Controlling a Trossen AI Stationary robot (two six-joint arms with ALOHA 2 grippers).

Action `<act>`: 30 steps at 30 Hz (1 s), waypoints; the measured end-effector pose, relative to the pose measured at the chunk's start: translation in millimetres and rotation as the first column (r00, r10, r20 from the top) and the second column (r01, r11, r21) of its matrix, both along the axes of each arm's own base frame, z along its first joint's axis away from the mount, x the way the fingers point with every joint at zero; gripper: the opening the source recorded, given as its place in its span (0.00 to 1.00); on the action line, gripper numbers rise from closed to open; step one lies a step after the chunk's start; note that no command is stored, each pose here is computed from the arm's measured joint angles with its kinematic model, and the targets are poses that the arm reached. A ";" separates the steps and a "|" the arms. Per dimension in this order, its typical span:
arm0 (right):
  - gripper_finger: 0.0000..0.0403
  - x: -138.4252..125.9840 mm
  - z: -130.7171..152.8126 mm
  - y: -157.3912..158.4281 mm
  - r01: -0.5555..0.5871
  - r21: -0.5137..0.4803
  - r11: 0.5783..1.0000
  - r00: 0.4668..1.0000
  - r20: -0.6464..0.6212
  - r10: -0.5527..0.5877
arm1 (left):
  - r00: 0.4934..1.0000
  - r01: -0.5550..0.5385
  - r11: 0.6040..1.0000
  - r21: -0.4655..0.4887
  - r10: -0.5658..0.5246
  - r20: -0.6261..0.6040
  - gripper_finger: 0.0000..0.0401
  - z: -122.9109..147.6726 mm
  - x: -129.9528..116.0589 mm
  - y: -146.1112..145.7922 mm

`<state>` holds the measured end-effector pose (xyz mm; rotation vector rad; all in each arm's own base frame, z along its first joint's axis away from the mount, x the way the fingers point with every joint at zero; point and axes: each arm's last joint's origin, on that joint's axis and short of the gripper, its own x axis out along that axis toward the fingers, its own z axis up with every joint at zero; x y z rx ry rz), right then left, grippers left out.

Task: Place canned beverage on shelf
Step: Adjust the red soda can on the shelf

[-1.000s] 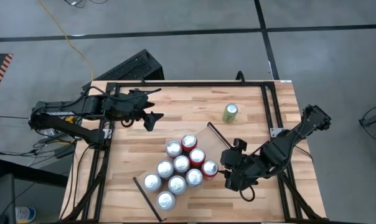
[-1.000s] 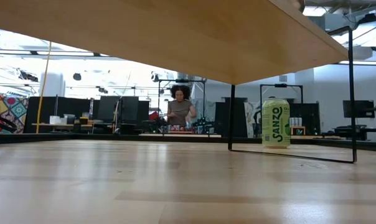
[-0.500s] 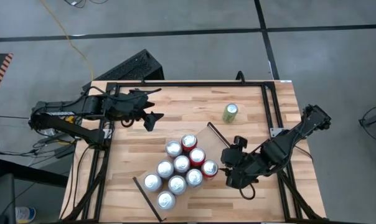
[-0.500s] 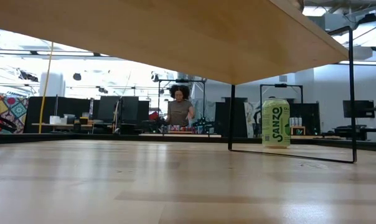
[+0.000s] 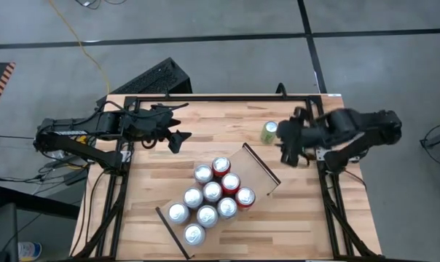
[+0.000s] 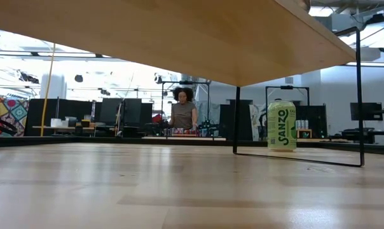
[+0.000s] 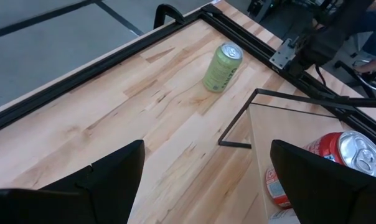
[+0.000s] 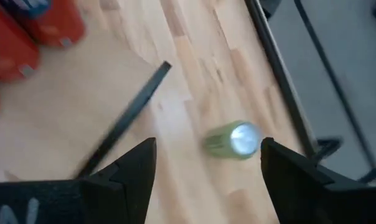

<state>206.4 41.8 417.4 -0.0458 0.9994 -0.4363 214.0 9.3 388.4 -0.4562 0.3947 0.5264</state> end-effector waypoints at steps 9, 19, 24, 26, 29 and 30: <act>0.66 -16.5 -17.5 -70.4 -0.151 -0.125 0.981 0.984 -0.112 0.138 | 1.000 0.004 1.000 -0.007 -0.004 0.002 0.83 0.0 0.1 -0.1; 0.66 -29.1 -68.2 -129.6 -0.076 -0.082 0.994 0.997 -0.036 0.073 | 1.000 0.000 1.000 0.000 0.000 0.002 0.83 0.1 0.1 0.1; 0.66 -20.8 -75.9 -153.1 -0.085 -0.046 0.995 0.996 0.019 0.086 | 0.999 -0.004 1.000 -0.008 0.005 0.032 0.83 2.3 1.3 0.1; 0.66 -18.0 -77.9 -160.7 -0.098 -0.061 0.993 0.995 0.017 0.099 | 0.999 -0.005 1.000 -0.009 0.005 0.052 0.83 4.0 2.2 0.1; 0.66 -15.8 -81.1 -172.8 -0.104 -0.088 0.991 0.995 0.001 0.104 | 0.997 -0.006 1.000 -0.009 0.007 0.074 0.83 5.8 3.2 0.1; 0.66 -15.2 -82.2 -176.3 -0.104 -0.095 0.990 0.995 -0.003 0.104 | 0.997 -0.010 1.000 -0.008 0.010 0.077 0.83 6.0 3.2 0.2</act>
